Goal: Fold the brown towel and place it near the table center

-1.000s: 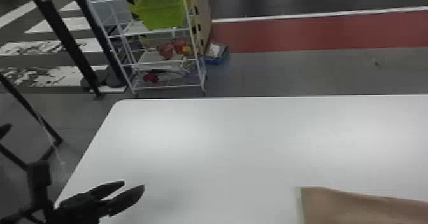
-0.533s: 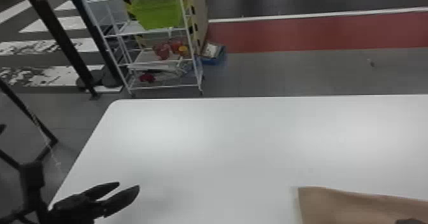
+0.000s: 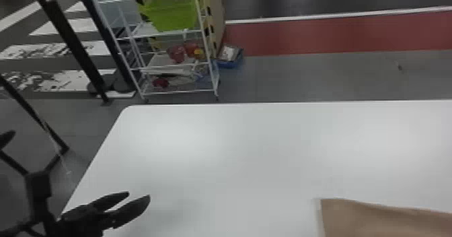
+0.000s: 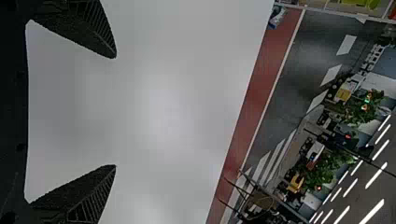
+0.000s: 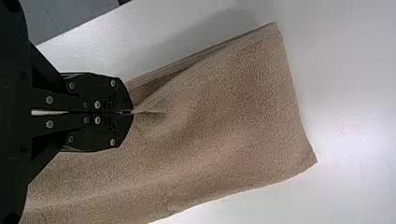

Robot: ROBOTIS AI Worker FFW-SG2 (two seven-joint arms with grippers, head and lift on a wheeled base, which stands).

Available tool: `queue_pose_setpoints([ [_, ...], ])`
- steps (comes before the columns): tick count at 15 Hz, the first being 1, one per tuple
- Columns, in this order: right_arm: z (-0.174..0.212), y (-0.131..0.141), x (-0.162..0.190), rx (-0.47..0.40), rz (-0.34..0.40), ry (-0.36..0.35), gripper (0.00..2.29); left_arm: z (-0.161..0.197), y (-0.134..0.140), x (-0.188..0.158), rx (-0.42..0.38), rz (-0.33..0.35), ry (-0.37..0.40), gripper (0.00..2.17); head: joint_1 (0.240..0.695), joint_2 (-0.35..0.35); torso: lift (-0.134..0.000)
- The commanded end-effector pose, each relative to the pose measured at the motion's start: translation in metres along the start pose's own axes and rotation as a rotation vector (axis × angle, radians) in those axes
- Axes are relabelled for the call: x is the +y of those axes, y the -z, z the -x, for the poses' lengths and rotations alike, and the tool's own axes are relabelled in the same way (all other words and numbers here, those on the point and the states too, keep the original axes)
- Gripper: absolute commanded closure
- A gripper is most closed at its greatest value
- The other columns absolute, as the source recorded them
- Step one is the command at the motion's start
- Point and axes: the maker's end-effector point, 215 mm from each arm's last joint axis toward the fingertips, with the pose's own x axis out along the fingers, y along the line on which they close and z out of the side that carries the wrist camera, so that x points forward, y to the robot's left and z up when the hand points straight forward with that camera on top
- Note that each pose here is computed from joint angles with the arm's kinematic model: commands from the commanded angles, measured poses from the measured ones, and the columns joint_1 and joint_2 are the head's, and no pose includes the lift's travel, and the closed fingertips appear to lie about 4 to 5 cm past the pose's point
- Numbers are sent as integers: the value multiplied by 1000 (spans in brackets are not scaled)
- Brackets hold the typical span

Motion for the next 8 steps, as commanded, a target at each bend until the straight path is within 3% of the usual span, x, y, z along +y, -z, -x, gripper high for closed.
queue_pose_setpoints([
  [1, 1, -2, 2, -3, 13, -5, 1237, 0, 0, -1, -4, 3, 1, 29, 695, 217, -122],
  [8, 9, -6, -2, -29, 13, 0, 1237, 1, 0, -3, -3, 3, 6, 29, 695, 219, -122],
])
